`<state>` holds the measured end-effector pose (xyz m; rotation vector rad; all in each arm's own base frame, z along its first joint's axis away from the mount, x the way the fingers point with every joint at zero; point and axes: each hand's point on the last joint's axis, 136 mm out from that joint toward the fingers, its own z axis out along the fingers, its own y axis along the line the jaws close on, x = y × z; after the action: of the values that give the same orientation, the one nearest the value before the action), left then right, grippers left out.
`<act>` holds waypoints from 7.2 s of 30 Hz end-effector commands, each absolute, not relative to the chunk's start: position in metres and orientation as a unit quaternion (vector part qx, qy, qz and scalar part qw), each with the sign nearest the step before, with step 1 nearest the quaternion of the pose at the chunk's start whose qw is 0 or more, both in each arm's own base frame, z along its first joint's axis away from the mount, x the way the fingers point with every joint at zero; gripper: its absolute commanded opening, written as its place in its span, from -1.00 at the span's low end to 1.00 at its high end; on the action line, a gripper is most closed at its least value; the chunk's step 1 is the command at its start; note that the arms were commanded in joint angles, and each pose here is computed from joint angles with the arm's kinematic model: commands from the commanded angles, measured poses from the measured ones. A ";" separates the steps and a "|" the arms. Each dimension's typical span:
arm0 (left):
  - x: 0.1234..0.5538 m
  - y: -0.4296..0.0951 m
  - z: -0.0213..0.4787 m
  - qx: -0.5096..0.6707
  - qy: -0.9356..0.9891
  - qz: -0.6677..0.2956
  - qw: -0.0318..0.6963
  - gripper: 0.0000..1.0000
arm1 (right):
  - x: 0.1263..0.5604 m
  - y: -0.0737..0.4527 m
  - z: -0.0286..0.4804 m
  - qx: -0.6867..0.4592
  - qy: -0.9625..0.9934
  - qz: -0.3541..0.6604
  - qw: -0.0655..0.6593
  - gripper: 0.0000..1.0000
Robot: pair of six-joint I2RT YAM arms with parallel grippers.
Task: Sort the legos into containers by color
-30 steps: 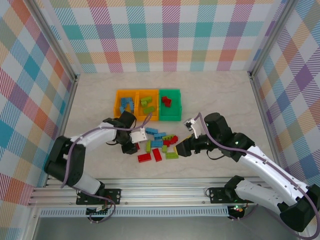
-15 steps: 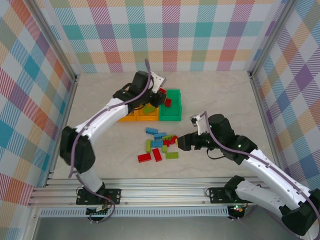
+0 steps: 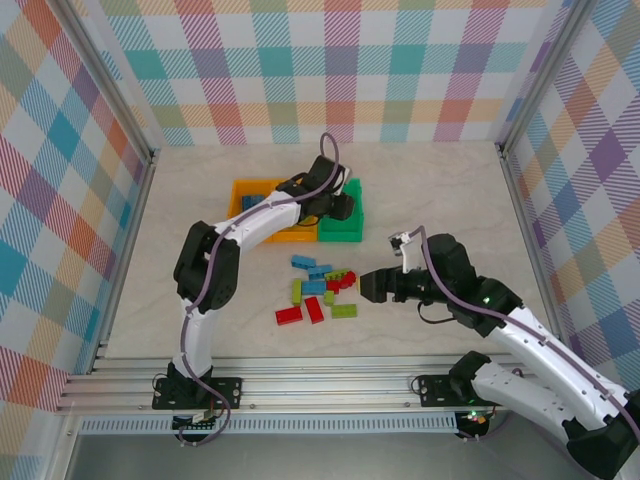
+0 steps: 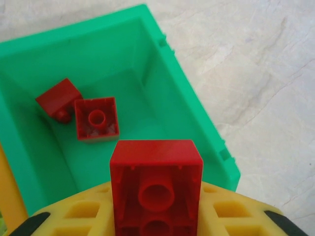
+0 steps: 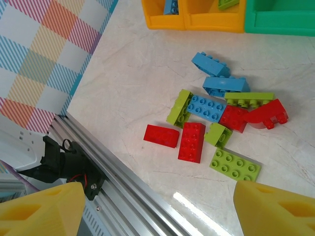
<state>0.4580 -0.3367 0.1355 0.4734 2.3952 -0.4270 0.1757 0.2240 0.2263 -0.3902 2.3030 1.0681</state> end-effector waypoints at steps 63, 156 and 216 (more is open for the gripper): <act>0.144 -0.209 0.175 0.681 0.569 -0.130 0.442 1.00 | 0.346 0.266 0.184 -0.109 0.907 0.193 0.359 -0.73; 0.409 -0.106 0.193 -0.226 0.904 0.018 0.362 -0.78 | 0.196 0.223 0.225 -0.162 0.886 0.370 0.225 0.99; 0.120 -0.202 0.170 0.708 0.534 -0.212 0.411 1.00 | 0.286 0.281 0.043 0.260 0.956 0.137 -0.008 0.35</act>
<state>0.1243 -0.1941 0.1626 1.7747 1.4604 -0.5060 0.2881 0.2798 0.0482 0.7051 3.0123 0.4601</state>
